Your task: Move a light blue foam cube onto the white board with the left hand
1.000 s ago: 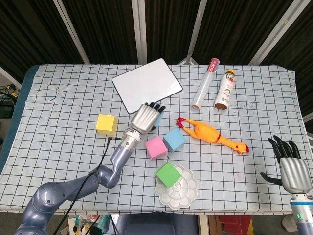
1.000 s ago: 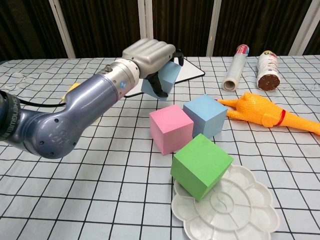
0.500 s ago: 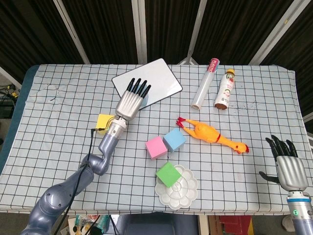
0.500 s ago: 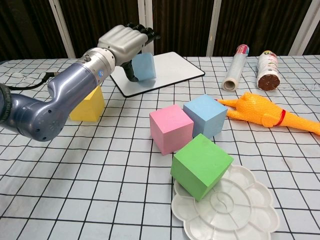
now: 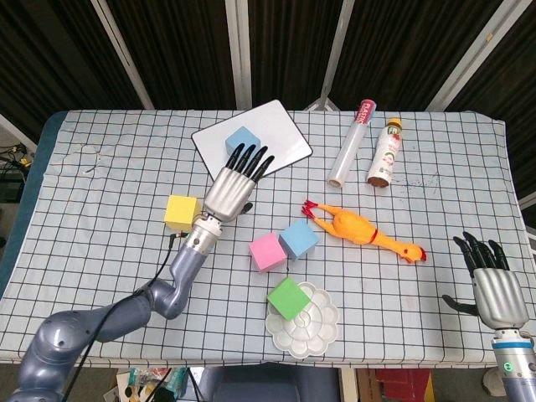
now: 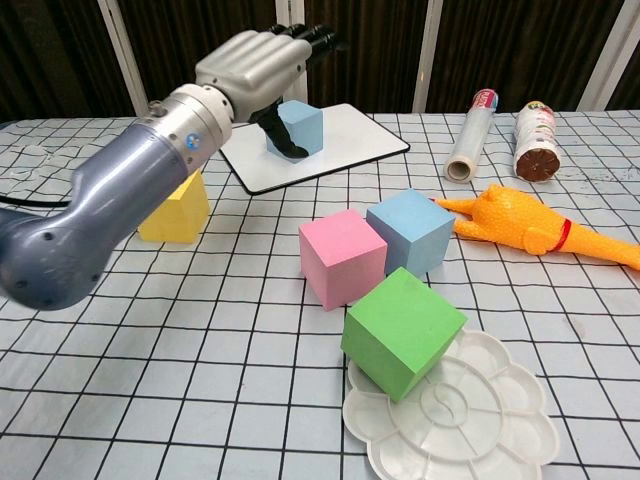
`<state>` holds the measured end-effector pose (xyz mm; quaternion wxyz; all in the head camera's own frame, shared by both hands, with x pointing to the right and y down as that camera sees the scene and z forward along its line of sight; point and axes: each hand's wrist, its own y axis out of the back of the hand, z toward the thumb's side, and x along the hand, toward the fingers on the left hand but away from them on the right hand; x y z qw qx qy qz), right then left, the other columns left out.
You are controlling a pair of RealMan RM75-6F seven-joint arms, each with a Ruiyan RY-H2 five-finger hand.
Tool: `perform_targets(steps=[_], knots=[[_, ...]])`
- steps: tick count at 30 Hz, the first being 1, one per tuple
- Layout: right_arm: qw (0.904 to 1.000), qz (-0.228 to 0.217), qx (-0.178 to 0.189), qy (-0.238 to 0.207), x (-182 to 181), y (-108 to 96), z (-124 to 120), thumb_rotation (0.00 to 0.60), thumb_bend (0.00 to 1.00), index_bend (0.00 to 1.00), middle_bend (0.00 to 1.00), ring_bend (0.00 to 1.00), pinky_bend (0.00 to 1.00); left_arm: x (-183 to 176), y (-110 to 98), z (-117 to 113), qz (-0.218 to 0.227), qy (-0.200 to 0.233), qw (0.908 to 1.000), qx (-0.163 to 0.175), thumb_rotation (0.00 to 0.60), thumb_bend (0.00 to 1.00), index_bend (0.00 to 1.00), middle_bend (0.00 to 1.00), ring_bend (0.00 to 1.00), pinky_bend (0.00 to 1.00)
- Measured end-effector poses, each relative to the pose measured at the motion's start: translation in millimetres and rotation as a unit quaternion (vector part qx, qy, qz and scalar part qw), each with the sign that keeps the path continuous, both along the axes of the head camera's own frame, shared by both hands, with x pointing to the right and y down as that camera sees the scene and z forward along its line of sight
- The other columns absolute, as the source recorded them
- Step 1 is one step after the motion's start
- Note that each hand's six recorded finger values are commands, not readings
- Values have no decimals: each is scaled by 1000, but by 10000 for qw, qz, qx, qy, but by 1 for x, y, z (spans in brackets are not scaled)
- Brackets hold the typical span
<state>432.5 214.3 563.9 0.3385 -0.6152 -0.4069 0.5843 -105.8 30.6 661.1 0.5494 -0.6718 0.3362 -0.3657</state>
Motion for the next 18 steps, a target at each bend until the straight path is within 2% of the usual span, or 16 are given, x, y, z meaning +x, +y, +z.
perform_targets(steps=[2, 5, 8, 9, 11, 14, 18], knots=[[10000, 8, 27, -3, 0, 0, -1, 600, 27, 117, 67, 129, 37, -15, 11, -18, -47, 119, 9999, 96, 600, 86, 64, 15, 0, 95], [10000, 6, 41, -3, -1, 0, -1, 600, 27, 117, 66, 128, 37, -64, 31, -52, -311, 171, 9990, 273, 600, 88, 91, 21, 0, 103], [10000, -13, 68, -9, -2, 1, -2, 600, 27, 117, 67, 128, 37, -145, 56, -82, -843, -103, 9956, 390, 600, 88, 95, 22, 0, 103], [10000, -26, 76, -8, -3, 1, -3, 600, 27, 117, 67, 128, 37, -178, 67, -93, -1129, -238, 9924, 421, 600, 88, 95, 22, 0, 103], [10000, -45, 82, -5, -4, 2, -3, 600, 27, 117, 67, 129, 37, -219, 83, -107, -1529, -369, 9866, 436, 600, 88, 96, 22, 0, 103], [10000, -60, 80, -2, -6, 2, -2, 600, 27, 117, 67, 129, 37, -265, 108, -113, -1971, -430, 9791, 269, 600, 88, 96, 20, 0, 97], [9999, -109, 114, 28, -8, 2, -2, 600, 27, 117, 67, 129, 36, -325, 144, -108, -2579, -460, 9647, -253, 600, 88, 90, 17, 0, 80]])
